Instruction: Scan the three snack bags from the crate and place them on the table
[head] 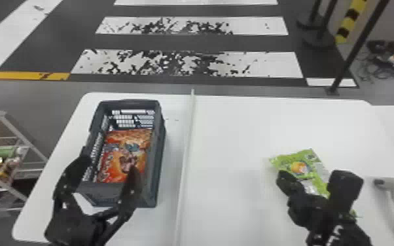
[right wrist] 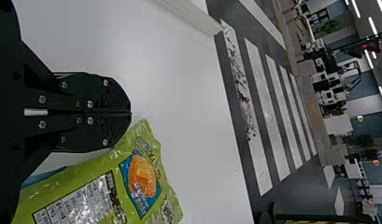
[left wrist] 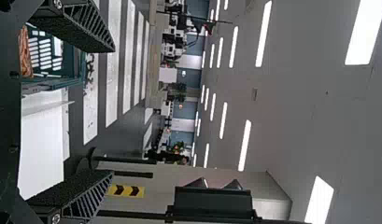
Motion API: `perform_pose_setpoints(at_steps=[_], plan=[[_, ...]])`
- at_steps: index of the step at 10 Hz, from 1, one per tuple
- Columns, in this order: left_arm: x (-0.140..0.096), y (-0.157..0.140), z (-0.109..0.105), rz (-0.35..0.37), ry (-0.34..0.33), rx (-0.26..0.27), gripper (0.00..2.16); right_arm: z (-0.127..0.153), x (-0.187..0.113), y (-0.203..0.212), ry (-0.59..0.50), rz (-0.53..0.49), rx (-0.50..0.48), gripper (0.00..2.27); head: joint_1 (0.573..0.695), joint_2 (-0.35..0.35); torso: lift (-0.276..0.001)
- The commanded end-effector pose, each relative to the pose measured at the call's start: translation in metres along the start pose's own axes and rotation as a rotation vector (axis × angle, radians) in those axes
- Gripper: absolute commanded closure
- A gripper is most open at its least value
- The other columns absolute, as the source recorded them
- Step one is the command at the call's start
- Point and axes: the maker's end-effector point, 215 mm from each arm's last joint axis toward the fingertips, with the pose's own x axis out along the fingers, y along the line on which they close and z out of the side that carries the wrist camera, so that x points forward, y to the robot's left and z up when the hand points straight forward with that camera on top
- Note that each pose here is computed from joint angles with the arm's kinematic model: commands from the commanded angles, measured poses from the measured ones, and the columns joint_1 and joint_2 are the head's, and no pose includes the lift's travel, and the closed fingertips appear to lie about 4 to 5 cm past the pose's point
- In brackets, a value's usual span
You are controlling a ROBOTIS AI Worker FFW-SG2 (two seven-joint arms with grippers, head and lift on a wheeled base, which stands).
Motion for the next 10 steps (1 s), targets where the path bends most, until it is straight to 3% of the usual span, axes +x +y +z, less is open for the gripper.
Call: perform_pose_setpoints(at_steps=[1, 3, 5, 10], plan=[[0.000, 0.000, -0.002, -0.003, 0.003, -0.002, 0.07, 0.032, -0.003, -0.024, -0.047, -0.023, 0.032, 2.22, 0.695, 0.049, -0.037], [-0.003, 0.002, -0.002, -0.003, 0.006, 0.000, 0.07, 0.049, 0.015, -0.061, -0.056, -0.075, 0.026, 2.22, 0.695, 0.002, -0.037], [-0.004, 0.005, -0.002, 0.002, 0.008, 0.002, 0.07, 0.041, 0.025, -0.103, -0.038, -0.125, 0.039, 2.22, 0.695, -0.054, -0.037], [0.002, 0.000, -0.005, -0.013, 0.005, -0.006, 0.07, 0.015, -0.006, -0.126, -0.066, -0.155, 0.034, 2.22, 0.695, -0.142, -0.037]])
